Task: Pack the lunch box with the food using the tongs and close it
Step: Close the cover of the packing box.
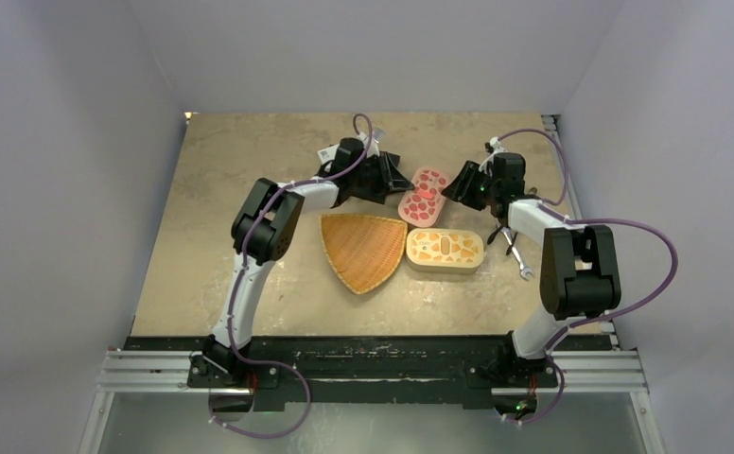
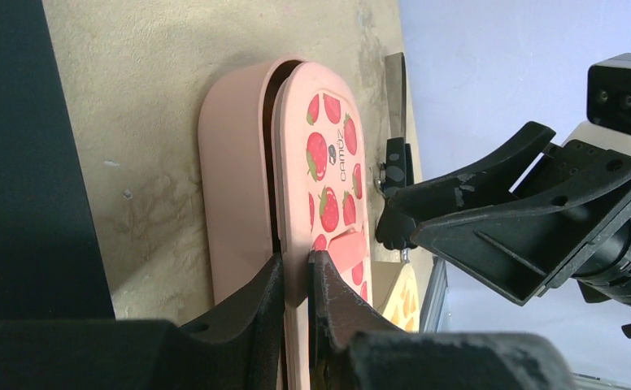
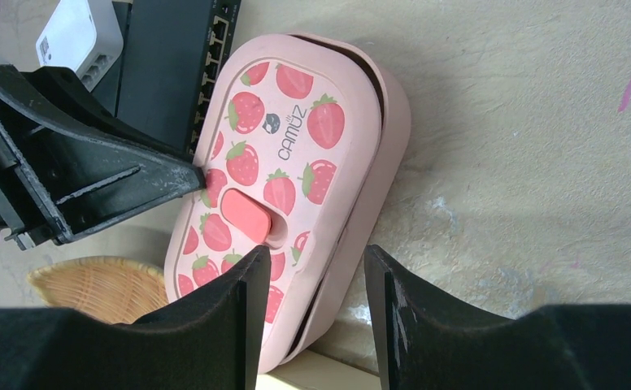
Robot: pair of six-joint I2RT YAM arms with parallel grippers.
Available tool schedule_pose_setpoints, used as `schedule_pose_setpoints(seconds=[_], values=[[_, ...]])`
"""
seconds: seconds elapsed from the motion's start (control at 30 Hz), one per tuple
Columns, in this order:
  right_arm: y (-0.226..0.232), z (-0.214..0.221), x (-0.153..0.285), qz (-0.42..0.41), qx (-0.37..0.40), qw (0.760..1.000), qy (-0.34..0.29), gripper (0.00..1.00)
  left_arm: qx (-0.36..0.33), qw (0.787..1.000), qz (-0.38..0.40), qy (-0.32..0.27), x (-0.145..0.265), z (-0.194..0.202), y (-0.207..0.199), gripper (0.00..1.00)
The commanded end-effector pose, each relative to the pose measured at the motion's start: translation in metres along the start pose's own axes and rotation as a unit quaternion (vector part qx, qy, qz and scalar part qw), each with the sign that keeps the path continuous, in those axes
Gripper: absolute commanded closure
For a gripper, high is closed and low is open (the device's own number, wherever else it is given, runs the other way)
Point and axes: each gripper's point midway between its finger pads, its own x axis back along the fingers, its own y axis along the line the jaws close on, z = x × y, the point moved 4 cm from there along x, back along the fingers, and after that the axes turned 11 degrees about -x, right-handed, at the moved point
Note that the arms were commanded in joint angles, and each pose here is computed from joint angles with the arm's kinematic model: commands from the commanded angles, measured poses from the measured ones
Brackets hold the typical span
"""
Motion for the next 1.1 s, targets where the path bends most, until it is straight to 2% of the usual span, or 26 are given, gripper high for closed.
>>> schedule_pose_setpoints(seconds=[0.0,0.3,0.67,0.9,1.07], values=[[0.006,-0.011,0.005,-0.006,0.006,1.0,-0.027,0.5,-0.038,0.999,-0.01,-0.015,-0.002,-0.01,0.004,1.0],[0.005,-0.011,0.005,-0.009,0.006,1.0,-0.027,0.5,-0.041,0.998,-0.015,-0.041,-0.003,-0.015,0.006,1.0],[0.003,-0.009,0.003,-0.006,0.005,1.0,-0.024,0.5,-0.037,0.999,-0.016,-0.03,-0.007,-0.003,0.009,1.0],[0.003,-0.008,0.004,-0.006,0.005,1.0,-0.024,0.5,-0.059,0.997,-0.05,-0.02,-0.004,0.005,0.016,1.0],[0.003,-0.008,0.003,-0.008,0.006,1.0,-0.024,0.5,-0.072,0.996,-0.054,-0.019,0.001,0.005,0.013,0.93]])
